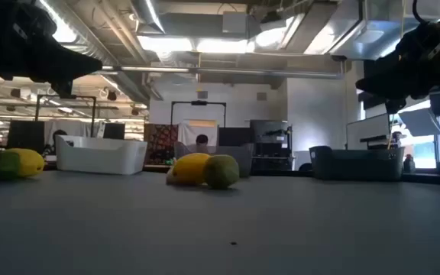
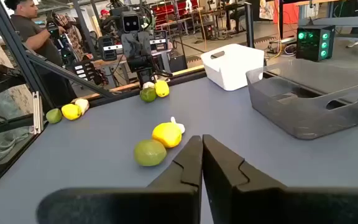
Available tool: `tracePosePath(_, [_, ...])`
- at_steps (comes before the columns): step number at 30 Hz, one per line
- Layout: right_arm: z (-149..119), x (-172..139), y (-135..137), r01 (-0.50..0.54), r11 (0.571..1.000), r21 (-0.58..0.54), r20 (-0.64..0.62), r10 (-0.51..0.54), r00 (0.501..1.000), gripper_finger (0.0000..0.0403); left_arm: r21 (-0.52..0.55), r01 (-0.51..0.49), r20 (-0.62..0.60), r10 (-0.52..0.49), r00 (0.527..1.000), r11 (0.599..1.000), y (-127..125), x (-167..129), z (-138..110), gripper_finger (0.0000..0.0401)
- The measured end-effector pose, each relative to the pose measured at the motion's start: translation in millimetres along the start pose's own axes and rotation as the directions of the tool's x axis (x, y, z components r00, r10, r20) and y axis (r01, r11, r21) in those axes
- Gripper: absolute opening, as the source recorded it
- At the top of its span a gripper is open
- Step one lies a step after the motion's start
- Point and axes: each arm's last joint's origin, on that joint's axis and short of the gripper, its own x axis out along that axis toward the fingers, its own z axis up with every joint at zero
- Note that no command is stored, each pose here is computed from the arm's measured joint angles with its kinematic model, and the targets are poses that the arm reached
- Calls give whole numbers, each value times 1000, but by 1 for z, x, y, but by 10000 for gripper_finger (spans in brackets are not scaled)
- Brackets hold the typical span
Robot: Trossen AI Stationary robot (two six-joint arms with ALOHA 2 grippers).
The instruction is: Sort produce into baskets
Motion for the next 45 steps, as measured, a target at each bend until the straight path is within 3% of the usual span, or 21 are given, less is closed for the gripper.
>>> tracePosePath(41, [0,0,0,0,1000,0,0,0,1000,14,0,0,0,0,1000,1000,0,0,0,6])
tracePosePath(45, [0,0,0,0,1000,0,-1,0,1000,14,65,-13,3,13,1000,998,0,0,0,6])
